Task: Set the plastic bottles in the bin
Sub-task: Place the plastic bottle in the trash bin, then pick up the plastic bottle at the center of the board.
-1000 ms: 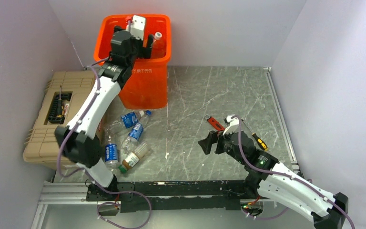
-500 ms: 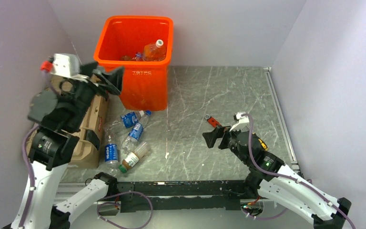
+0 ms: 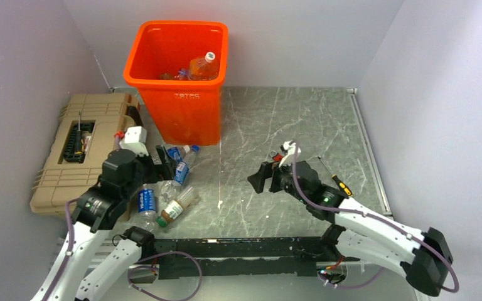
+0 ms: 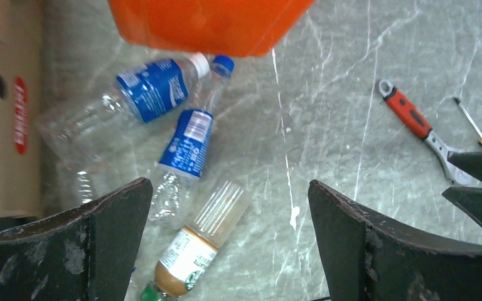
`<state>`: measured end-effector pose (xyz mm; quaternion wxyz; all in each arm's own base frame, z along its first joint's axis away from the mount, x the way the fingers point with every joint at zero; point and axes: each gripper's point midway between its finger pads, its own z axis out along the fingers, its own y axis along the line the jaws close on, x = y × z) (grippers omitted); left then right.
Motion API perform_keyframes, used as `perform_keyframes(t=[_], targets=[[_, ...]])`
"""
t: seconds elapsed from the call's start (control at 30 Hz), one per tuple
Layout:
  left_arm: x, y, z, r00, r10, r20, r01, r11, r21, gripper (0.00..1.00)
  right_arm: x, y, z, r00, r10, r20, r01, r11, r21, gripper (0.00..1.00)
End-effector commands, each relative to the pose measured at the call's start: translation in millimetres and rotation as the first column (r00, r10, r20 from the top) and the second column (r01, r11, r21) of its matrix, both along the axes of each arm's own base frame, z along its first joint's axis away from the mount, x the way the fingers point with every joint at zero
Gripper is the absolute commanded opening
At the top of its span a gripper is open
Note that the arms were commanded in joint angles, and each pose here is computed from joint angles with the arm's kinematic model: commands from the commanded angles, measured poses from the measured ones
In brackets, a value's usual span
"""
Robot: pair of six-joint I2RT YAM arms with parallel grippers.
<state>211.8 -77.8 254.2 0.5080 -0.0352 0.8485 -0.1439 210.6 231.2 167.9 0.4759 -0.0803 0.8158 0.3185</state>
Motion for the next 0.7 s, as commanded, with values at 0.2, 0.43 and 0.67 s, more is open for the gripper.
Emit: perform_keyframes(t=[0.2,0.43,0.67], targets=[[19,-41,-93,0.950,-0.091,-0.300,0.078,0.995,-0.055,1.00,3,53,1,0.988,0.148,-0.048,-0.144,0.985,0.094,0.97],[27,-61,-119,0.885,-0.188,-0.427,0.186,0.981,-0.047,0.97,-7,53,-34,0.978,0.171,-0.123,-0.162,0.983,0.086,0.96],[63,-26,-125,0.875,-0.041,-0.482,0.182,0.951,0.249,0.99,-8,49,-39,0.979,0.166,-0.121,-0.158,0.985,0.071,0.95]])
